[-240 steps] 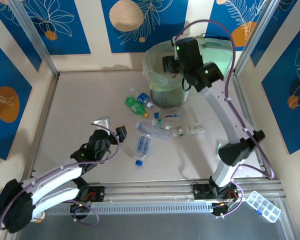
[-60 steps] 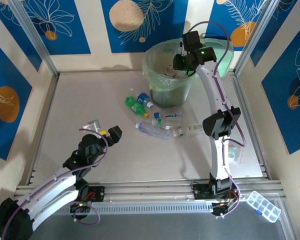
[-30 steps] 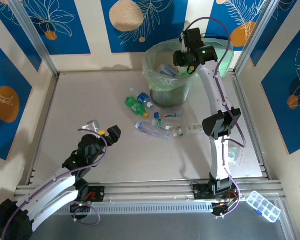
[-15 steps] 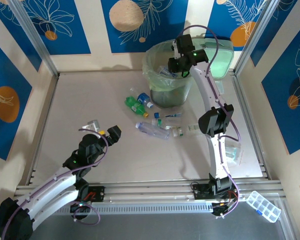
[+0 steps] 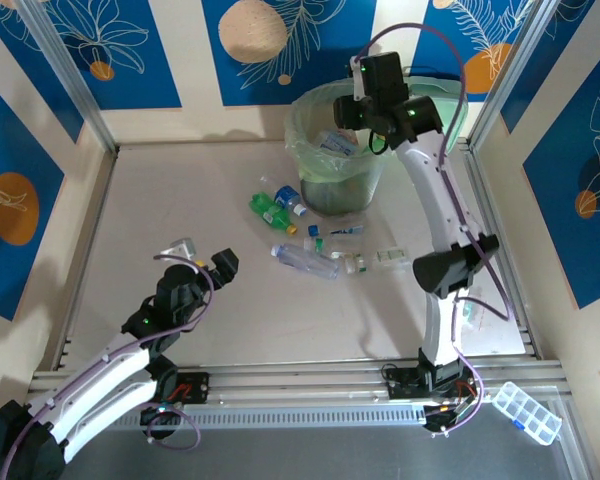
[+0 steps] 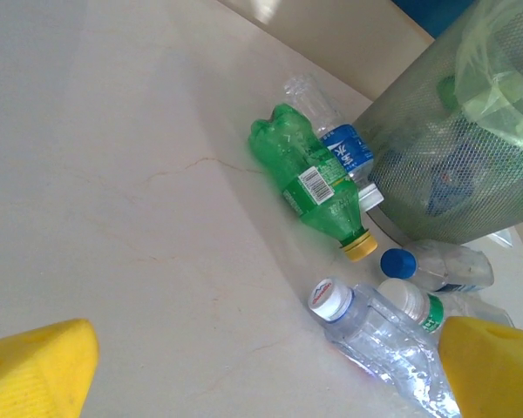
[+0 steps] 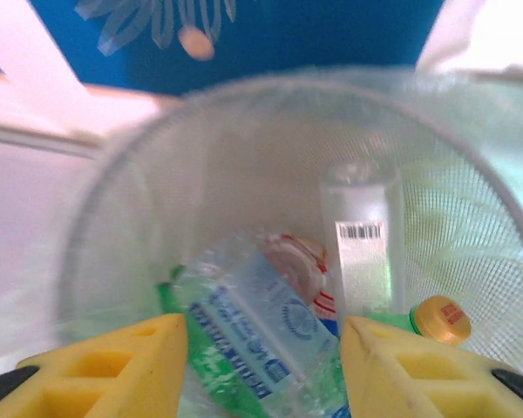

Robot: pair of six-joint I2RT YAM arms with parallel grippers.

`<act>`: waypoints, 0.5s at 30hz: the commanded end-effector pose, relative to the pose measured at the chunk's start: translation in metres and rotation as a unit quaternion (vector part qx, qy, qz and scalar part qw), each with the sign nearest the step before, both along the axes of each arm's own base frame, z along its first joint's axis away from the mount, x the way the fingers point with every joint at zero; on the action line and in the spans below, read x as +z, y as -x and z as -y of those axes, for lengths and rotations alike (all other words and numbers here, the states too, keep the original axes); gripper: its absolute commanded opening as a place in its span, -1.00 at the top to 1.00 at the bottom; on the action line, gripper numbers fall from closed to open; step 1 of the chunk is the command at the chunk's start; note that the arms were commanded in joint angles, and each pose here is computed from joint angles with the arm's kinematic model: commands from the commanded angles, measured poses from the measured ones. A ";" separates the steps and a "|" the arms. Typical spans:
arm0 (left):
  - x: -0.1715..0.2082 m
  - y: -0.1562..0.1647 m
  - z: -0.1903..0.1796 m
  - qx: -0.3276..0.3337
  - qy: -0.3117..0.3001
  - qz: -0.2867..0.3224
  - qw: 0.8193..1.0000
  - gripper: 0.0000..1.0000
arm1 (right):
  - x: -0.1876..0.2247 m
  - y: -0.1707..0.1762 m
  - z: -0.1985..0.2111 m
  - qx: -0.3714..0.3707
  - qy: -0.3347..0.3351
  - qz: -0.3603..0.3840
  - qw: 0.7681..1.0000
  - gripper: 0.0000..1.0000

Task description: Put the plastic bottles in the bin

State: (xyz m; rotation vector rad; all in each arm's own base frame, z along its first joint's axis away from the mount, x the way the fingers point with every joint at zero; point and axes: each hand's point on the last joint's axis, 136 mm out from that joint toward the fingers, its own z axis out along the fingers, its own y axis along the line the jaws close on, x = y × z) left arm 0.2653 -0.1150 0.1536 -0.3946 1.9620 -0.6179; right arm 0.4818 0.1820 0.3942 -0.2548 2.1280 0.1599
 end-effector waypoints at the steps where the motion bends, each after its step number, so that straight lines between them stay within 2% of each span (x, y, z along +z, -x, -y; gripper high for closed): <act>1: 0.004 -0.003 0.001 0.008 0.013 -0.004 1.000 -0.99 | 0.028 0.025 -0.013 0.016 -0.007 0.035 0.999 -0.02; 5: 0.003 -0.005 0.004 0.006 0.017 -0.011 1.000 -0.99 | 0.031 0.063 -0.040 0.060 0.017 0.065 0.996 -0.07; 8: -0.003 -0.003 -0.005 0.026 0.004 -0.025 0.999 -0.99 | 0.019 0.100 -0.066 0.106 0.042 0.080 0.990 -0.13; 12: -0.007 0.003 -0.025 0.073 -0.010 -0.039 0.997 -0.99 | -0.034 0.159 -0.111 0.207 0.087 0.080 0.971 -0.17; 15: -0.003 0.009 -0.038 0.098 -0.008 -0.031 0.995 -0.99 | -0.099 0.183 -0.120 0.243 0.140 0.016 0.960 -0.18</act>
